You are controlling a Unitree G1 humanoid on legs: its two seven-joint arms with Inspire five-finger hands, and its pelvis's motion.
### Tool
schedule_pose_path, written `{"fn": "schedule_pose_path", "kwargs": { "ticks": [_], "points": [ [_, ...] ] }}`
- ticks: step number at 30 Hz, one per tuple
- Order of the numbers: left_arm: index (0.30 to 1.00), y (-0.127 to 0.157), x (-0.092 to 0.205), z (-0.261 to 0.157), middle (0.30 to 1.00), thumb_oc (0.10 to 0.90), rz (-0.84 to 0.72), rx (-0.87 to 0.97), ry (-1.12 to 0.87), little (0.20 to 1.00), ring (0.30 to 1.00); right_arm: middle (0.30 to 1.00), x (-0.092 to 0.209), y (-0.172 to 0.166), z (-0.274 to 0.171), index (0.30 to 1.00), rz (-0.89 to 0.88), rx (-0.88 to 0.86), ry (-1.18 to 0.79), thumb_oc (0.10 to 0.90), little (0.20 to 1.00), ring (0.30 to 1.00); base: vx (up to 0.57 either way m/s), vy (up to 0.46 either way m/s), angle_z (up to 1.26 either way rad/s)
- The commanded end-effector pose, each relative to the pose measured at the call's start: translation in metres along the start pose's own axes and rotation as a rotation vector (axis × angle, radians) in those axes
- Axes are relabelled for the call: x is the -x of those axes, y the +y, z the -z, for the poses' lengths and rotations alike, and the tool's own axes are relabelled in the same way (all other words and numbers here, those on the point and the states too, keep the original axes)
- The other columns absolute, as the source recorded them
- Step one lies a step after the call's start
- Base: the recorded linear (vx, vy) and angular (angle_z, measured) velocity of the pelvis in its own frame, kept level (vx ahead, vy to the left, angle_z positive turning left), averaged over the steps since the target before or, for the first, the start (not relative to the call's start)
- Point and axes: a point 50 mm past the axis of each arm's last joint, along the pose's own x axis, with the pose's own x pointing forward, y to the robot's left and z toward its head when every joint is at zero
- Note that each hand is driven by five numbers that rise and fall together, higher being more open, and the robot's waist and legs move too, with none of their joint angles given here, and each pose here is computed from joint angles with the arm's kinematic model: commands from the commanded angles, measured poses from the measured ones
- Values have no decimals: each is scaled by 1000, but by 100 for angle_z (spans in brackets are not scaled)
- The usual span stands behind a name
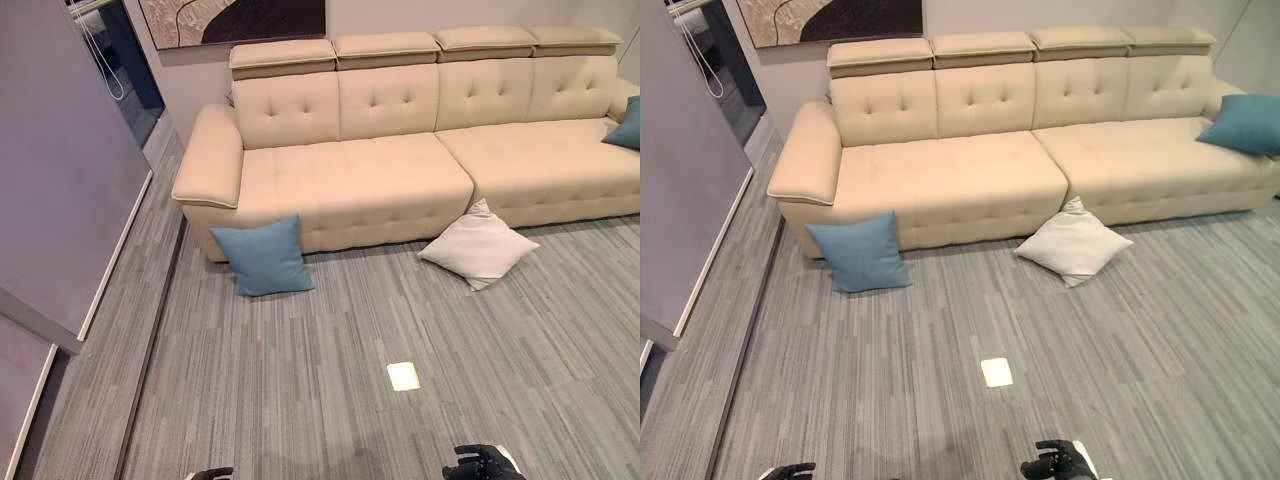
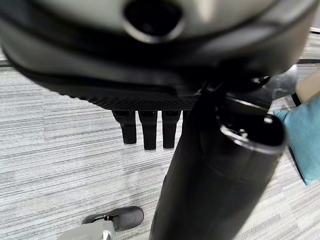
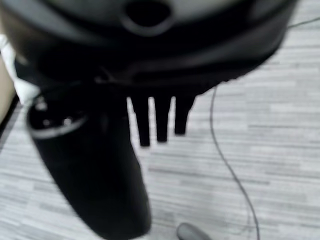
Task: Pick up all the scattered cushions and arrange them neatly on the sofa.
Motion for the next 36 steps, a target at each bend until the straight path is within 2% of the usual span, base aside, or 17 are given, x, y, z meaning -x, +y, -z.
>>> {"fn": "schedule_pose_path", "kwargs": {
  "ticks": [1,22,36],
  "points": [
    [900,5,-3,-18,900,800,-38,-34,-54,900,900,900,-2,1,-16,900,17,56,-52,800,900,900,0,0,0],
    [900,1,-3,-11,900,800,-27,-38,-12,900,900,900,0,10,-3,900,-3,68,-3,800,900,900,5,-17,1],
    [900,-3,-6,-35,900,800,-25,-32,-84,900,900,900,-2,4,-17,900,26,74,-52,800,900,900,-8,-20,35]
  ]
}}
